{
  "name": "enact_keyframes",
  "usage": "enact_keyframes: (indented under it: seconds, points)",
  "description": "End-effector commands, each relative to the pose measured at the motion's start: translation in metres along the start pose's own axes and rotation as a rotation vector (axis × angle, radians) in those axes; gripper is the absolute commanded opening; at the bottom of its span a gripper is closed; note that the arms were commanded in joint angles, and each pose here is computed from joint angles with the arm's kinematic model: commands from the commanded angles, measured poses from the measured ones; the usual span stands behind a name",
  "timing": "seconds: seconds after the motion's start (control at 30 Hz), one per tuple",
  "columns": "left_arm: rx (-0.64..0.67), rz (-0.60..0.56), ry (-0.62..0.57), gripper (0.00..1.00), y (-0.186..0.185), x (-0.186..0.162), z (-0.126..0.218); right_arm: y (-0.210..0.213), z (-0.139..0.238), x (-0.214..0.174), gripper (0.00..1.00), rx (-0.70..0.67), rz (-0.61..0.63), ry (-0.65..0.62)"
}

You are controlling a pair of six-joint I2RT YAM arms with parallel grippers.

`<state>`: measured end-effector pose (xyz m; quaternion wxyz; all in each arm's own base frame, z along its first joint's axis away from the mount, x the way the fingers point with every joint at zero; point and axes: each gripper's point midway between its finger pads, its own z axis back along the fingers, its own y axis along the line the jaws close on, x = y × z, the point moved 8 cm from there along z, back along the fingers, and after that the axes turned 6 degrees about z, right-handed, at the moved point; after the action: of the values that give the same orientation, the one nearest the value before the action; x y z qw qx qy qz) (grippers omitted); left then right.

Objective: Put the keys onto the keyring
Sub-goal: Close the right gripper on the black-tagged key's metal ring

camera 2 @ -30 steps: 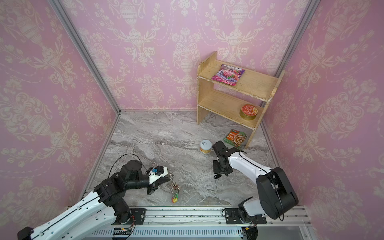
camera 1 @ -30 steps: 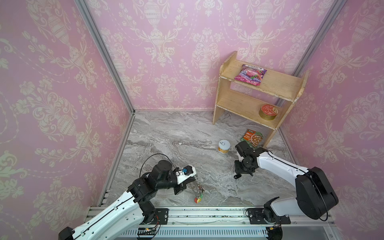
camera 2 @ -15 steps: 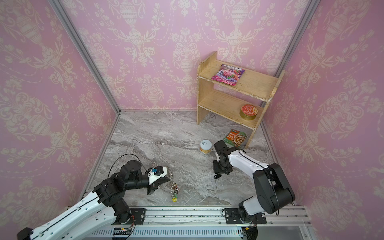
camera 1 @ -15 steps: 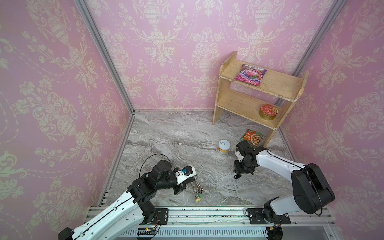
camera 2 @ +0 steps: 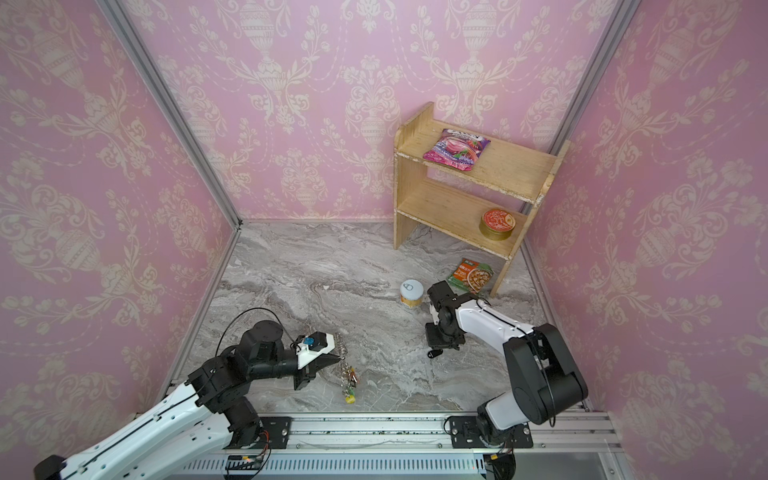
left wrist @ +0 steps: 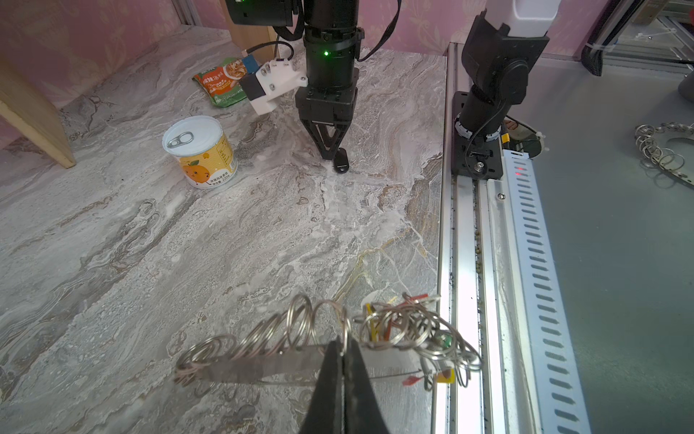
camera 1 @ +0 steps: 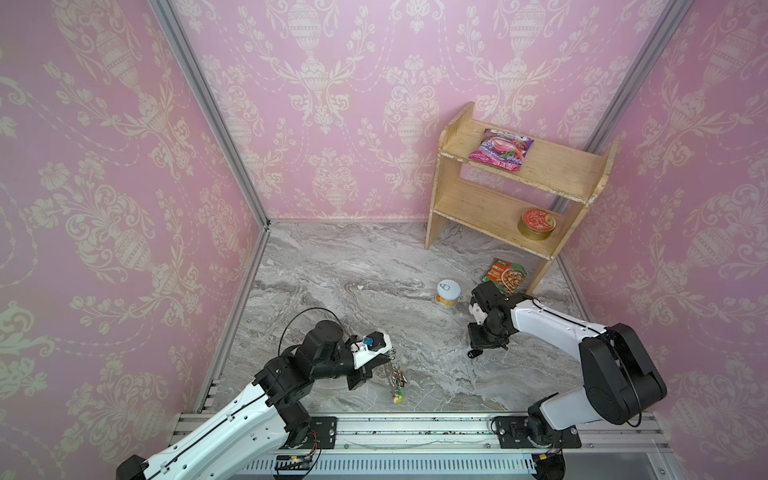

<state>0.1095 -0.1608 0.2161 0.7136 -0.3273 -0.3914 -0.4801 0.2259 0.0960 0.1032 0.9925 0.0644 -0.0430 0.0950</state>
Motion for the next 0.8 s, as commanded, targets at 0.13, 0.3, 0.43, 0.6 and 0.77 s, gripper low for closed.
enact_keyframes:
  seconds: [0.13,0.3,0.43,0.6,0.77]
  points:
    - [0.004,-0.036,-0.044,0.00,-0.0022,0.0137,0.0065,-0.0008,0.0103,-0.0031,0.27,0.011,-0.006,0.001]
    - [0.005,-0.037,-0.045,0.00,-0.0023,0.0141,0.0072,-0.0011,0.0089,-0.0034,0.24,0.008,-0.012,0.007]
    - [0.005,-0.037,-0.045,0.00,-0.0026,0.0138,0.0073,-0.0014,0.0071,-0.0040,0.22,0.006,-0.016,0.018]
    - [0.006,-0.037,-0.044,0.00,-0.0026,0.0142,0.0077,-0.0018,0.0061,-0.0060,0.19,0.008,-0.022,0.023]
    - [0.006,-0.036,-0.042,0.00,-0.0025,0.0135,0.0075,-0.0015,0.0041,-0.0077,0.18,0.015,-0.028,0.036]
